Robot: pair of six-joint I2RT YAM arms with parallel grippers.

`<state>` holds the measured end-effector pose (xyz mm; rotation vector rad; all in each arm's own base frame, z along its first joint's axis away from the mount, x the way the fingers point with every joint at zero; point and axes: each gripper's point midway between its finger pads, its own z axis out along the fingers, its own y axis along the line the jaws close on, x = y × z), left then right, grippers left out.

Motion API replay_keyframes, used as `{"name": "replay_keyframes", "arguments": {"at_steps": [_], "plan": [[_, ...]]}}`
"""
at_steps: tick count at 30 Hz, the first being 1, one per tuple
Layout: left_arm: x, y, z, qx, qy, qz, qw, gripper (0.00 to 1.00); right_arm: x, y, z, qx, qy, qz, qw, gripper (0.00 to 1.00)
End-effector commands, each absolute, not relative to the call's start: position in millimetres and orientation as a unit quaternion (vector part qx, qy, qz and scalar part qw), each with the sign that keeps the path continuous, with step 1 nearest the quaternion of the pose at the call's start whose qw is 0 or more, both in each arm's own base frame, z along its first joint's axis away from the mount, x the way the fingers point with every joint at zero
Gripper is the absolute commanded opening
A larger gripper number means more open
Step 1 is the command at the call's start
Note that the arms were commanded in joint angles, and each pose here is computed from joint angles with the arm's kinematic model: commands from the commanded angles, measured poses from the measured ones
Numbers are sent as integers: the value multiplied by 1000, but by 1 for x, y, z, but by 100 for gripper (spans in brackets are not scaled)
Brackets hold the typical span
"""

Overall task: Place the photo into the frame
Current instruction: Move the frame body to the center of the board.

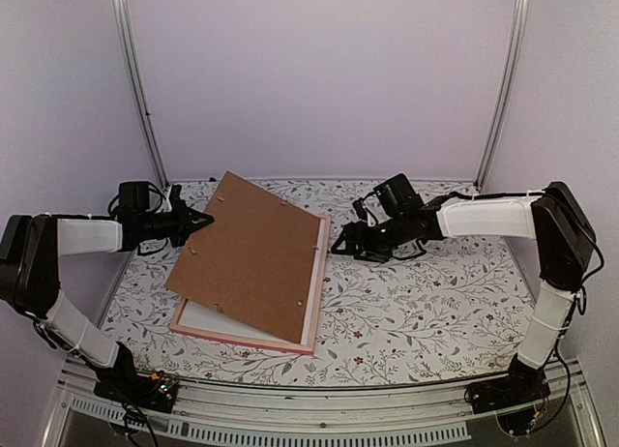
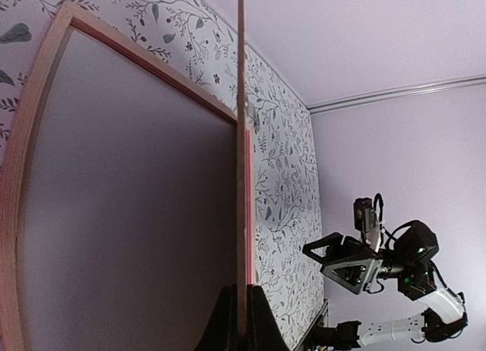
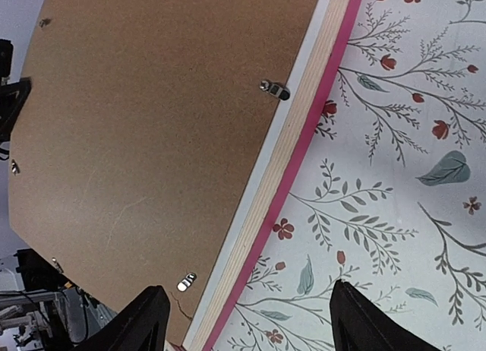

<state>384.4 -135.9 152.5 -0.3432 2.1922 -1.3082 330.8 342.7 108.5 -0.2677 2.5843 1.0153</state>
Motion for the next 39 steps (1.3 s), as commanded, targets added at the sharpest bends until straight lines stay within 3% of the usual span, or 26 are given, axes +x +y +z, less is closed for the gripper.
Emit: {"name": "replay_keyframes", "arguments": {"at_steps": [1,12,26,39], "plan": [[387,-139,175,-100,809,-490,308,0,336,370,83,-103,932,292,186,76],[383,-143,173,-87,812,-490,304,0,333,400,17,-113,963,171,177,64],[382,-144,170,-81,819,-479,307,0,333,377,7,-104,970,116,189,39],[363,-176,176,-80,816,-481,312,0,325,327,14,-89,975,82,189,35]]}}
